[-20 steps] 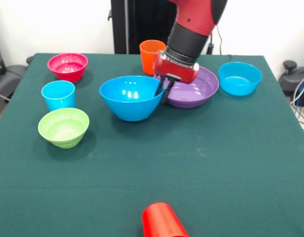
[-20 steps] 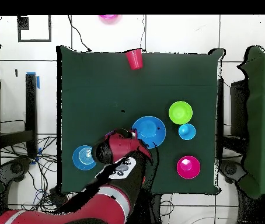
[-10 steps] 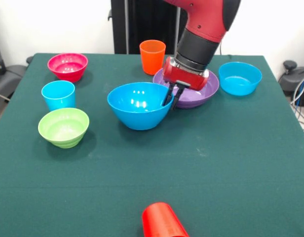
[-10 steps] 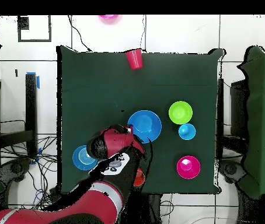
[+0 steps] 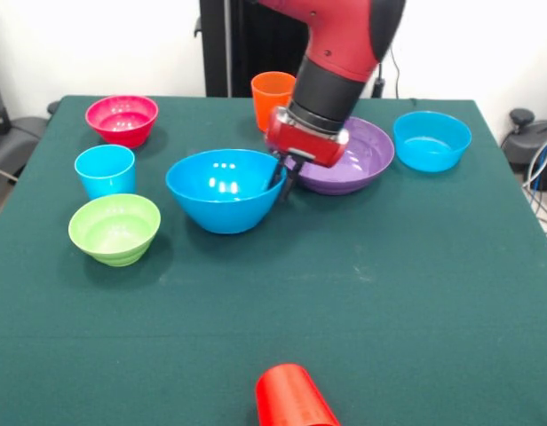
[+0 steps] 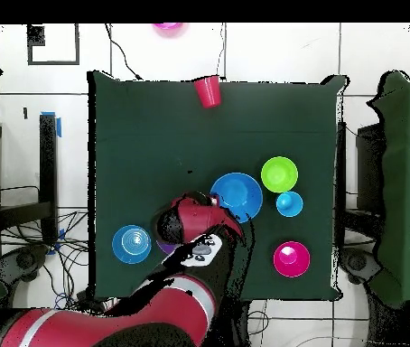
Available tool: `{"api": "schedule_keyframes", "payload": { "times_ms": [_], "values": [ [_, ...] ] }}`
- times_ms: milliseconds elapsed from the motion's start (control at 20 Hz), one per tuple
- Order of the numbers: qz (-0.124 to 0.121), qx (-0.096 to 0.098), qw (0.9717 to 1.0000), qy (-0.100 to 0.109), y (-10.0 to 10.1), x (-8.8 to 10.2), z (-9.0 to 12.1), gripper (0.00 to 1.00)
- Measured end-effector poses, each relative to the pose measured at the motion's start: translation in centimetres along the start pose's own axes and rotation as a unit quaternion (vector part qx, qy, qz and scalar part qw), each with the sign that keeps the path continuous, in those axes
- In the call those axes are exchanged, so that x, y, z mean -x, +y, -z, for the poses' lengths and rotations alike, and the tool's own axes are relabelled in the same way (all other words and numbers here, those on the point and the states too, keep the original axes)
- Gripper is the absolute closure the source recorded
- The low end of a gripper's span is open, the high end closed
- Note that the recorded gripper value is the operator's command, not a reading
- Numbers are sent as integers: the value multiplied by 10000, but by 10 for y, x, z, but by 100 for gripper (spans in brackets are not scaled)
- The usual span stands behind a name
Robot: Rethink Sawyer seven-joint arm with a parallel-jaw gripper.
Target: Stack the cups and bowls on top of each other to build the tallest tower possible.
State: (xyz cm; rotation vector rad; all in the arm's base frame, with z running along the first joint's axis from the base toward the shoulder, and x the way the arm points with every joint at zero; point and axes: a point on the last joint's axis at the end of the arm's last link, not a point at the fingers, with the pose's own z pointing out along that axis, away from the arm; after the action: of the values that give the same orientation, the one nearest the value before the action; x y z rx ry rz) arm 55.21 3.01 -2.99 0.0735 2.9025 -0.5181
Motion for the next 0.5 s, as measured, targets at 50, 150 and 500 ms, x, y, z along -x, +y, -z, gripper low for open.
{"api": "schedule_keyframes", "payload": {
  "times_ms": [50,150,500],
  "values": [
    [7,-6,10000,-1,-2,0,-1,100],
    [44,-28,10000,-22,-12,-2,-5,100],
    [457,-178,9975,-507,-19,-6,-14,100]
  ]
}}
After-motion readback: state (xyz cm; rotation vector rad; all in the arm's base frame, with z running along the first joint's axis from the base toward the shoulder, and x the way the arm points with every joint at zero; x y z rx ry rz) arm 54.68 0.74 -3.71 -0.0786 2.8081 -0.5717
